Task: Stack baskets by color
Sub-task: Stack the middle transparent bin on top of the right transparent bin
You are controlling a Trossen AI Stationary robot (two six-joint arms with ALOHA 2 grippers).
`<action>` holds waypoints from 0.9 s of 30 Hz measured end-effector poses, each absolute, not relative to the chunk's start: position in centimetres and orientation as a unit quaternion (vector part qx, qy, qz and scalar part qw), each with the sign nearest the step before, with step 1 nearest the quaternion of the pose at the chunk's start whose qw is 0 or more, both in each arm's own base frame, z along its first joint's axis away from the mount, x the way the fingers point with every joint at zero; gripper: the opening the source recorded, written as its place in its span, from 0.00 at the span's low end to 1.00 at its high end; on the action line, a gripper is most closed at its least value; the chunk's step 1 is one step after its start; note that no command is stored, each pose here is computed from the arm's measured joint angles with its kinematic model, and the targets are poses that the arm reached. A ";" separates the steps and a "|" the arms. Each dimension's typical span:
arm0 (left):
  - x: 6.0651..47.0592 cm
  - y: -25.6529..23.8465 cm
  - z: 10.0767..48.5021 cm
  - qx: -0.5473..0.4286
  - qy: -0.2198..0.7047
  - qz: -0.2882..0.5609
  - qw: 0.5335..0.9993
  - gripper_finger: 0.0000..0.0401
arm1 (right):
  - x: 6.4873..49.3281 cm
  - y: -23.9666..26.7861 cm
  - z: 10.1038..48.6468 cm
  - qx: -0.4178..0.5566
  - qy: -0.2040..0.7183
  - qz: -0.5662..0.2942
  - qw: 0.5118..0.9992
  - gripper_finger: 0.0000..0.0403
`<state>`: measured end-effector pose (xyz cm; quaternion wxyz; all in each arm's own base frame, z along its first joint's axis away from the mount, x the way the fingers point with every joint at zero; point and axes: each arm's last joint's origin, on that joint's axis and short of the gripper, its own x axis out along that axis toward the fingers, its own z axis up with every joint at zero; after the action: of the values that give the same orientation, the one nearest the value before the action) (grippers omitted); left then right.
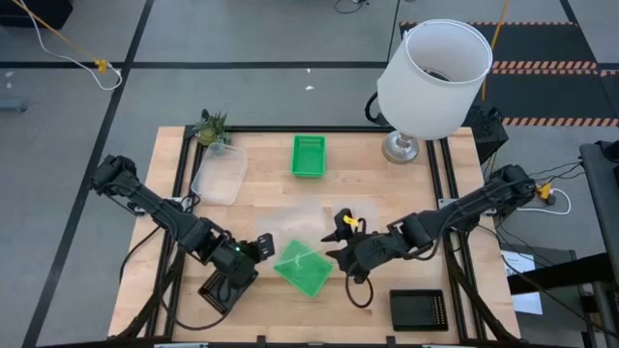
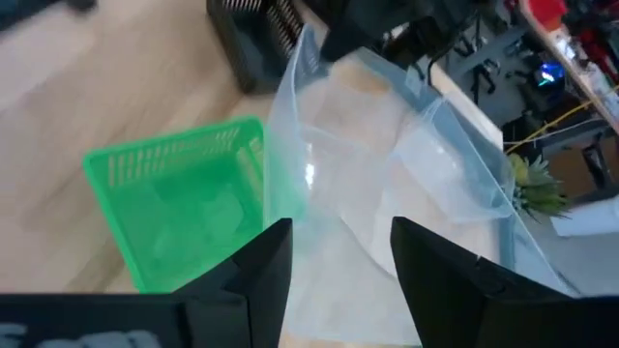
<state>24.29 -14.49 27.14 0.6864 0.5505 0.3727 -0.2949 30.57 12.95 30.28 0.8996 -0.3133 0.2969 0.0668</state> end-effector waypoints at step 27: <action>23.8 -13.5 27.1 0.574 0.374 -0.366 0.629 0.03 | 34.2 12.2 29.1 -0.535 0.397 0.178 0.724 0.49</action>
<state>23.78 -13.46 27.06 0.6295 0.5744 0.3742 -0.3659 34.16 12.23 29.07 0.7243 -0.5350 0.3967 0.1781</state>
